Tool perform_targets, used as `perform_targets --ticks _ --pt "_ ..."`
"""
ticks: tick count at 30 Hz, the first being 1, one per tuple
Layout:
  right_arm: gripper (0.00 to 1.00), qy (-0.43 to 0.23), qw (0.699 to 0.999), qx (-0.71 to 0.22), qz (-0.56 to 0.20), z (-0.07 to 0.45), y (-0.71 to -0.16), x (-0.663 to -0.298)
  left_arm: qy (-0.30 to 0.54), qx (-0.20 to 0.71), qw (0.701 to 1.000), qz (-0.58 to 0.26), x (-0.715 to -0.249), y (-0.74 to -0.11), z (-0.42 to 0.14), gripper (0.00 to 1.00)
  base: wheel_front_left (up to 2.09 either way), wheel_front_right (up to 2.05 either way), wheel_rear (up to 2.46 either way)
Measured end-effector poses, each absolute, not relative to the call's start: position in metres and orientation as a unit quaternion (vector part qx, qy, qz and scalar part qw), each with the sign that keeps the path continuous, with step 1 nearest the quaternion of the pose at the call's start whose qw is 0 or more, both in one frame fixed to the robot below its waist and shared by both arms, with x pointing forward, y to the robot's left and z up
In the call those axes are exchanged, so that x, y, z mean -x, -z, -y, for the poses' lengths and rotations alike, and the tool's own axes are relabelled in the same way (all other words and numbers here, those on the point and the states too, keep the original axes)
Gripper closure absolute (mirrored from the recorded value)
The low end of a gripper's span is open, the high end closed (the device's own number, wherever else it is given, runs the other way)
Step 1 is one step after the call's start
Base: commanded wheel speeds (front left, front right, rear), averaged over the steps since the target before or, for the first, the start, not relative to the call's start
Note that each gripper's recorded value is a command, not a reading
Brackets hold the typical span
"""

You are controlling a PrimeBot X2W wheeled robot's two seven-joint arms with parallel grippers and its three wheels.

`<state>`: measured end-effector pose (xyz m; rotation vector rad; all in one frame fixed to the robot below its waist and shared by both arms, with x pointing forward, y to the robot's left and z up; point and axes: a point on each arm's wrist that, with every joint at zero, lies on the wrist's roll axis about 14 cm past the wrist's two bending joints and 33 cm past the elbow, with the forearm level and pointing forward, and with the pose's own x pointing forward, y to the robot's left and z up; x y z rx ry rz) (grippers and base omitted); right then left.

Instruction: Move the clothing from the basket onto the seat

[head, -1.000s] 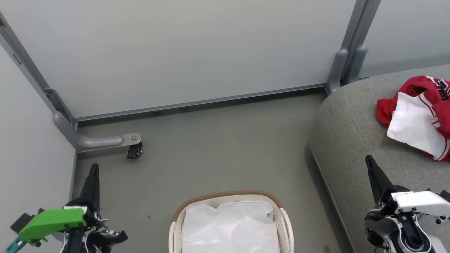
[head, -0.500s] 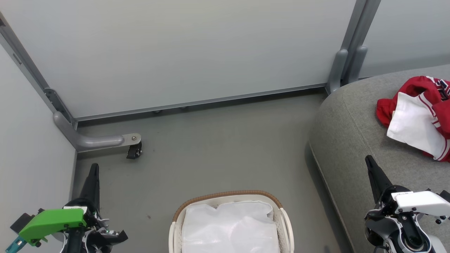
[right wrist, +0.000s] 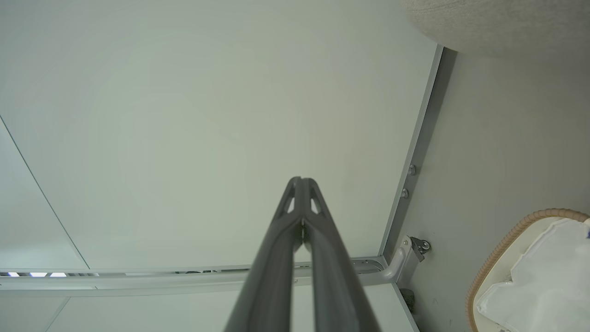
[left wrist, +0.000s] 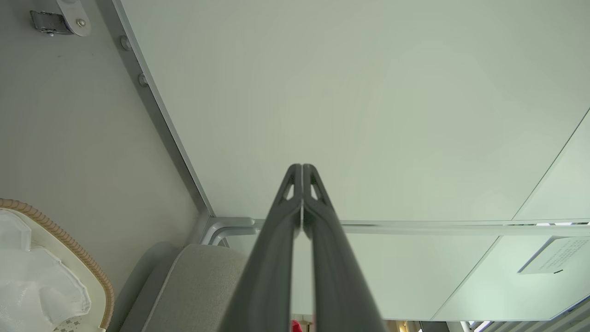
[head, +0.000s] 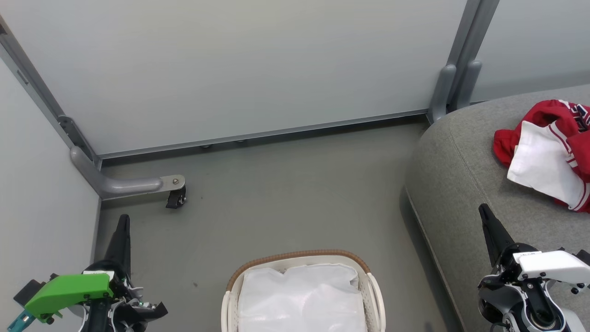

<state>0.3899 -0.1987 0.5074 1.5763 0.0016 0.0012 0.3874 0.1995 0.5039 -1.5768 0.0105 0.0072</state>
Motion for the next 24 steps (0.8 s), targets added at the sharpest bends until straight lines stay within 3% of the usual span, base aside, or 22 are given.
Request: perform_targets --ticks 24 --pt "1.0 -0.001 0.705 -0.709 -0.001 0.1987 -0.5075 -0.3899 -0.004 0.71 0.705 -0.004 -0.3873 -0.5039 -0.1998 1.0 0.0 0.0 0.0"
